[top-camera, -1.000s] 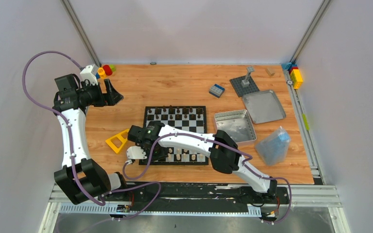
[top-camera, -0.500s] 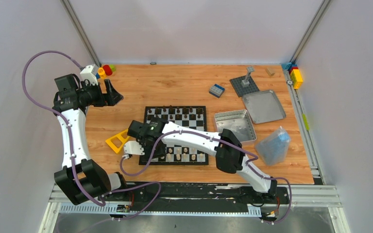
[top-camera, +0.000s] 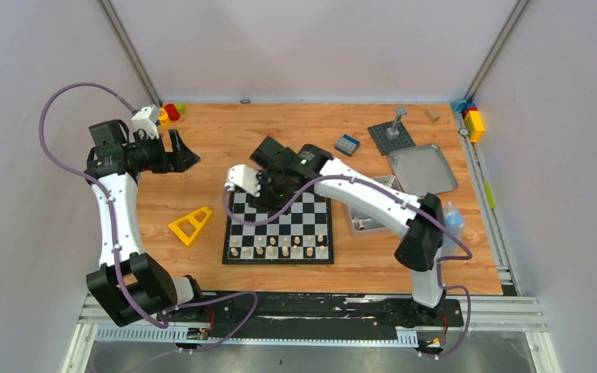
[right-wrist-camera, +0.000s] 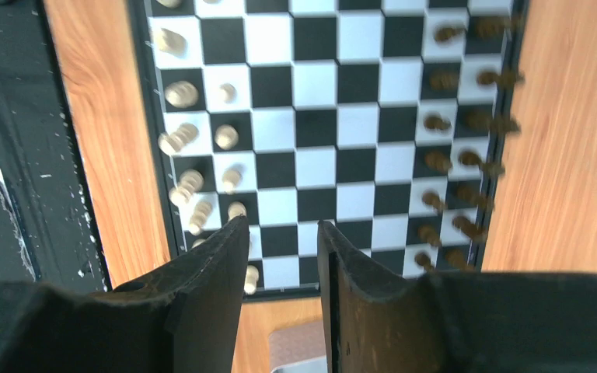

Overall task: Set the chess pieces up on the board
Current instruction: Place the chess piece on the chessboard, then adjust the storage box at the center of the board, then pick up the chess piece from the storage box.

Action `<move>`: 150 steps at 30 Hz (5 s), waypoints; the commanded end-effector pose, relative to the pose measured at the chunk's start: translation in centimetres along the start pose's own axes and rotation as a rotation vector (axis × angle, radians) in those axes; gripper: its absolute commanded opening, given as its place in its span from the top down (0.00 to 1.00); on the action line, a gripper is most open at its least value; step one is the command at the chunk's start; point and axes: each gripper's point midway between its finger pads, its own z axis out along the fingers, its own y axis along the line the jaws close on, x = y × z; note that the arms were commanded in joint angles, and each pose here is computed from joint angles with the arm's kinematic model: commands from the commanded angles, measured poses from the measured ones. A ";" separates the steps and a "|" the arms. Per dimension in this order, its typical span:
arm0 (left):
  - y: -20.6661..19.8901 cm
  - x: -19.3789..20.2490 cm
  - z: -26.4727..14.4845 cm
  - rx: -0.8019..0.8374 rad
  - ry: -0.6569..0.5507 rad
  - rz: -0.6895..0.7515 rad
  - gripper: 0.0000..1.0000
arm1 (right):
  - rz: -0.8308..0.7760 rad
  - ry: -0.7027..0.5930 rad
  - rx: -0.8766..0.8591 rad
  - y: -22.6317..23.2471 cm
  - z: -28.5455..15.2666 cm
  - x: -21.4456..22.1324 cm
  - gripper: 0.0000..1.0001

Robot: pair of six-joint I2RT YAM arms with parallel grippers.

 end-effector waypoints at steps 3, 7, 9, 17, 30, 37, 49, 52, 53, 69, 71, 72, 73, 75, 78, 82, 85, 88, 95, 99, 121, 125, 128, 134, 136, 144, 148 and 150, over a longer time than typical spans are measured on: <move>-2.3 -0.5 -0.4 0.124 -0.020 0.063 0.00 | 0.295 -0.103 0.051 -4.8 -5.1 5.3 0.59; -3.6 -0.4 -0.1 0.148 -0.019 0.104 0.00 | 0.482 -0.120 0.084 -7.4 -7.3 11.5 0.58; -4.5 -0.3 0.4 0.162 -0.009 0.136 0.00 | 0.569 -0.117 0.110 -8.6 -8.0 14.8 0.57; -7.4 -0.8 2.0 0.238 -0.026 0.201 0.00 | 0.636 0.002 0.234 -12.4 -7.7 25.3 0.50; -7.1 -0.4 2.7 0.243 -0.002 0.197 0.00 | 0.438 0.203 0.209 -15.6 -4.6 31.3 0.45; -6.8 -0.2 3.1 0.241 0.013 0.191 0.00 | 0.400 0.225 0.197 -16.6 -3.6 31.9 0.46; -6.3 -0.1 3.8 0.249 0.033 0.166 0.00 | 0.413 0.251 0.139 -15.8 -1.6 33.3 0.59; -6.4 -0.1 3.8 0.250 0.034 0.168 0.00 | 0.431 0.261 0.141 -15.5 -1.8 33.6 0.66; -6.4 0.0 3.8 0.251 0.034 0.169 0.00 | 0.438 0.265 0.144 -15.4 -1.9 33.8 0.68; -7.2 -0.1 3.2 0.271 0.020 0.173 0.00 | 0.650 0.362 0.180 -11.2 -4.9 37.8 0.95; -7.3 -0.1 3.1 0.274 0.017 0.172 0.00 | 0.696 0.384 0.198 -10.4 -5.5 38.5 0.96; -7.3 -0.1 3.1 0.274 0.016 0.172 0.00 | 0.731 0.391 0.208 -10.0 -5.7 38.7 0.97; -7.3 -0.1 3.1 0.276 0.015 0.171 0.00 | 0.764 0.399 0.217 -9.7 -6.0 38.9 0.98; -7.4 -0.1 3.0 0.278 0.016 0.169 0.00 | 0.833 0.399 0.233 -9.0 -6.6 39.1 1.00; -7.4 0.0 3.0 0.279 0.016 0.166 0.00 | 0.957 0.386 0.243 -8.2 -7.3 39.3 1.00; -7.5 0.0 3.0 0.282 0.018 0.162 0.00 | 1.097 0.367 0.279 -7.7 -8.1 39.8 1.00; -7.5 0.0 3.0 0.283 0.017 0.160 0.00 | 1.168 0.372 0.301 -7.2 -8.4 40.3 1.00; -7.6 0.0 3.0 0.288 0.017 0.158 0.00 | 1.222 0.368 0.321 -7.0 -8.6 40.5 1.00; -7.5 0.4 3.2 0.292 0.023 0.157 0.00 | 1.318 0.389 0.367 -6.3 -8.3 41.2 0.92; -7.3 0.6 3.4 0.293 0.027 0.152 0.00 | 1.327 0.362 0.356 -6.3 -7.9 40.9 0.84; -7.0 0.1 3.2 0.265 0.021 0.177 0.00 | 0.723 -0.041 0.247 -9.6 -8.0 30.1 0.59; -7.2 0.0 3.3 0.285 0.016 0.206 0.00 | 0.633 -0.039 0.205 -9.9 -5.8 29.9 0.52; -7.2 -0.1 3.3 0.296 0.012 0.224 0.00 | 0.580 -0.021 0.174 -9.8 -4.1 30.2 0.49; -7.4 -0.3 3.3 0.312 -0.004 0.253 0.00 | 0.497 -0.004 0.151 -9.9 -1.3 30.8 0.49; -7.2 -0.3 3.5 0.307 -0.011 0.263 0.00 | 0.475 0.000 0.140 -9.9 -0.8 30.8 0.49; -6.8 0.0 4.0 0.305 -0.027 0.286 0.00 | 0.413 0.023 0.095 -9.2 0.8 30.9 0.49; -6.2 0.5 4.7 0.297 -0.005 0.270 0.00 | 0.390 0.027 0.084 -9.0 1.3 30.9 0.49; -6.0 0.7 5.0 0.299 0.009 0.256 0.00 | 0.379 0.028 0.079 -9.0 1.5 30.9 0.49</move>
